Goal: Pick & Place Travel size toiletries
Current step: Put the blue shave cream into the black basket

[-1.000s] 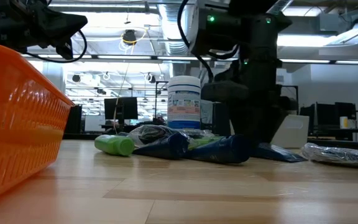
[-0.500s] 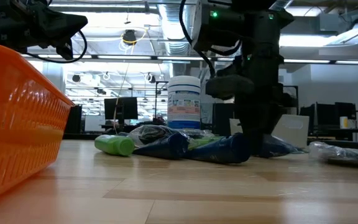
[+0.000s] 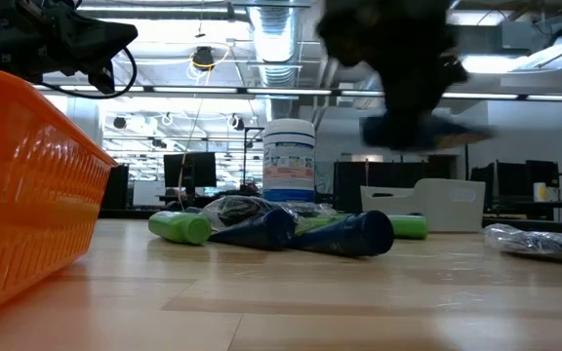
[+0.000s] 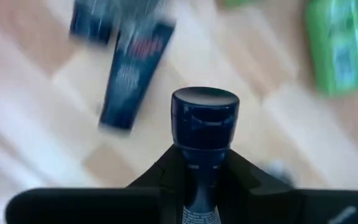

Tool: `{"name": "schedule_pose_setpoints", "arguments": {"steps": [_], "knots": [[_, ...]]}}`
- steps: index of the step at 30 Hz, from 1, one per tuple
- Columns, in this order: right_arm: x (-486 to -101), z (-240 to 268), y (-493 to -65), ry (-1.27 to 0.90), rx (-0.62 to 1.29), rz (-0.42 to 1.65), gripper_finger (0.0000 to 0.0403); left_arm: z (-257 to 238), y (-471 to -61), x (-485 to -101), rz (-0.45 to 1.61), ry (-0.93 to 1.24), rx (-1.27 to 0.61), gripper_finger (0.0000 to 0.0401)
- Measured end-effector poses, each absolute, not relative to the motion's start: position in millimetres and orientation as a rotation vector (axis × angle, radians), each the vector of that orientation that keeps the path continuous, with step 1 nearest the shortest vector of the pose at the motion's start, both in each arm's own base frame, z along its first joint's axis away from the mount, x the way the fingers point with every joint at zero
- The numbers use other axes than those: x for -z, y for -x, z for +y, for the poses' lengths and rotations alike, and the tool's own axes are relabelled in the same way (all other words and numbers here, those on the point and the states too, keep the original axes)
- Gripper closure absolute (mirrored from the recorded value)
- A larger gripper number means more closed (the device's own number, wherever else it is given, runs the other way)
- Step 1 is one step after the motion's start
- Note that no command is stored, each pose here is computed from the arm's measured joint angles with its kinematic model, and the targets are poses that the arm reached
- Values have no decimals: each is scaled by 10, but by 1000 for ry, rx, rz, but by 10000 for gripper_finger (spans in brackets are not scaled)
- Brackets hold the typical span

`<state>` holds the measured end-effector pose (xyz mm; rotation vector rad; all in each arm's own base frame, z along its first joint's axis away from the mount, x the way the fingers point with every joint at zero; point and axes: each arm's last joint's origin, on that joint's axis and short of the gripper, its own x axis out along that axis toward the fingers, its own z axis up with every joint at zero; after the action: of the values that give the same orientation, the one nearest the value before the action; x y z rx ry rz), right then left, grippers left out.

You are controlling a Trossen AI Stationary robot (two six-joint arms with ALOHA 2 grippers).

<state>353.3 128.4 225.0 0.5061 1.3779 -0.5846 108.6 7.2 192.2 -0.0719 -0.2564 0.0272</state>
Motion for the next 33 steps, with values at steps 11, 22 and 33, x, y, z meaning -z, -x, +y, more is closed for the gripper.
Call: {"name": "schedule_pose_setpoints", "arguments": {"steps": [11,22,33], "knots": [[-2307,2097,-2941,-594,782,1450,351,72,-1086,-1922,-256,72,-28,400],[-2178,2512,-2699,-659,793,1420,351,72,-1085,-1922,-256,72,-27,400],[-2031,2676,-2654,-643,691,1424,351,73,-1098,-1912,-245,73,-28,400]]}}
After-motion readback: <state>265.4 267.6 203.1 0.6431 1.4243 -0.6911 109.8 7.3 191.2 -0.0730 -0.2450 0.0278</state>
